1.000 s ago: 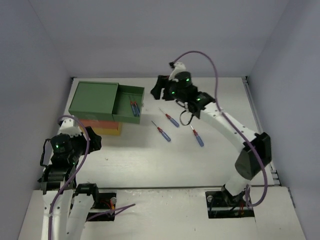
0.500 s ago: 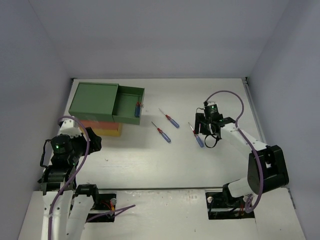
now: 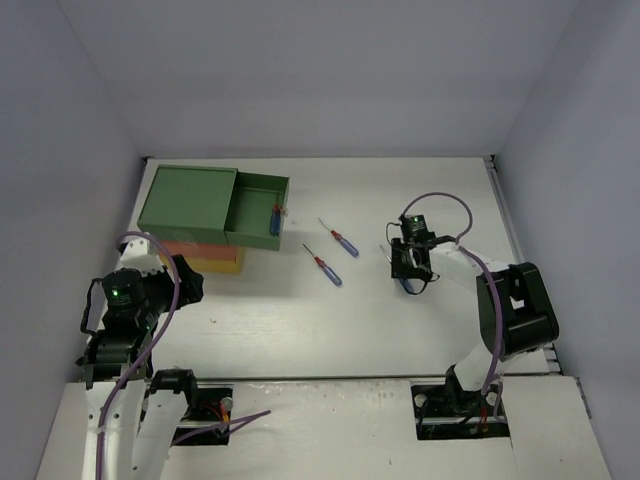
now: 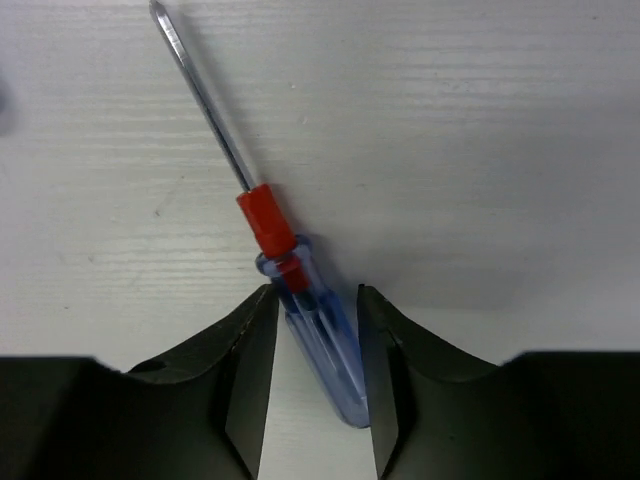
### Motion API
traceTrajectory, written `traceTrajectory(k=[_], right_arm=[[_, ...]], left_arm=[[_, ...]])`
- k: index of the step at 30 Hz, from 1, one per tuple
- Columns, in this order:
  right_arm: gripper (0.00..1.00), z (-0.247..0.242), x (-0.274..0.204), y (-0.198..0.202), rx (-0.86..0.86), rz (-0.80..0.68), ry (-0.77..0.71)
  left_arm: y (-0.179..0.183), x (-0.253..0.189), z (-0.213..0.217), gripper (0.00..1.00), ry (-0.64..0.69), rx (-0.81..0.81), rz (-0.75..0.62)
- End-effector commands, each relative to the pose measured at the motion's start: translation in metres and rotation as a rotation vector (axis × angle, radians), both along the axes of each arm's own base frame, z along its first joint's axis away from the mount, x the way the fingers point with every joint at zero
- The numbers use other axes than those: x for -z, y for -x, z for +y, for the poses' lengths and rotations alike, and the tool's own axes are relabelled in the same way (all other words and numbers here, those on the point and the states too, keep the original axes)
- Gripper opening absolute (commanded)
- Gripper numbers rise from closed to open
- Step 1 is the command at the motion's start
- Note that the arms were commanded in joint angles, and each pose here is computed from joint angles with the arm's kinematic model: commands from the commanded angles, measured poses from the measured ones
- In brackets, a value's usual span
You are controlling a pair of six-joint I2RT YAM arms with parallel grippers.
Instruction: Sort the tools into containers
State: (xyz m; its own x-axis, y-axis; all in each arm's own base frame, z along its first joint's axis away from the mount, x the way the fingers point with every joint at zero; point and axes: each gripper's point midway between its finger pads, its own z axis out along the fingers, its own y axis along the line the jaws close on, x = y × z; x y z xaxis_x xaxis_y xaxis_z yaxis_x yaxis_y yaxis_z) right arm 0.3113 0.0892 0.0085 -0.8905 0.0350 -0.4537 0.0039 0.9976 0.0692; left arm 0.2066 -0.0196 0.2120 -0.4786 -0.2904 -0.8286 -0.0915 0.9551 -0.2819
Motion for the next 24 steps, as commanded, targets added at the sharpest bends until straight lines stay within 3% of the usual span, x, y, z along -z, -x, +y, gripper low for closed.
traceTrajectory(k=[1,5,13,19,24], right_arm=[[0.25,0.004,-0.004,-0.011,-0.004,-0.035,-0.018],[0.02,0.007,-0.018,-0.018,0.010,-0.076,-0.035],[0.00,0.065,-0.151,-0.053,-0.014,-0.378,-0.279],[0.00,0.164,-0.273,-0.074,-0.146,-0.589,-0.507],[0.00,0.242,-0.324,-0.082,-0.247,-0.635,-0.692]], left_arm=[[-0.013,-0.014,-0.001,0.74,0.009,0.002,-0.051],[-0.013,-0.013,-0.001,0.74,0.009,0.003,-0.050],[-0.013,-0.014,-0.001,0.74,0.007,0.002,-0.050],[-0.013,-0.013,-0.001,0.74,0.007,0.002,-0.048],[-0.012,-0.013,0.000,0.74,0.005,-0.004,-0.051]])
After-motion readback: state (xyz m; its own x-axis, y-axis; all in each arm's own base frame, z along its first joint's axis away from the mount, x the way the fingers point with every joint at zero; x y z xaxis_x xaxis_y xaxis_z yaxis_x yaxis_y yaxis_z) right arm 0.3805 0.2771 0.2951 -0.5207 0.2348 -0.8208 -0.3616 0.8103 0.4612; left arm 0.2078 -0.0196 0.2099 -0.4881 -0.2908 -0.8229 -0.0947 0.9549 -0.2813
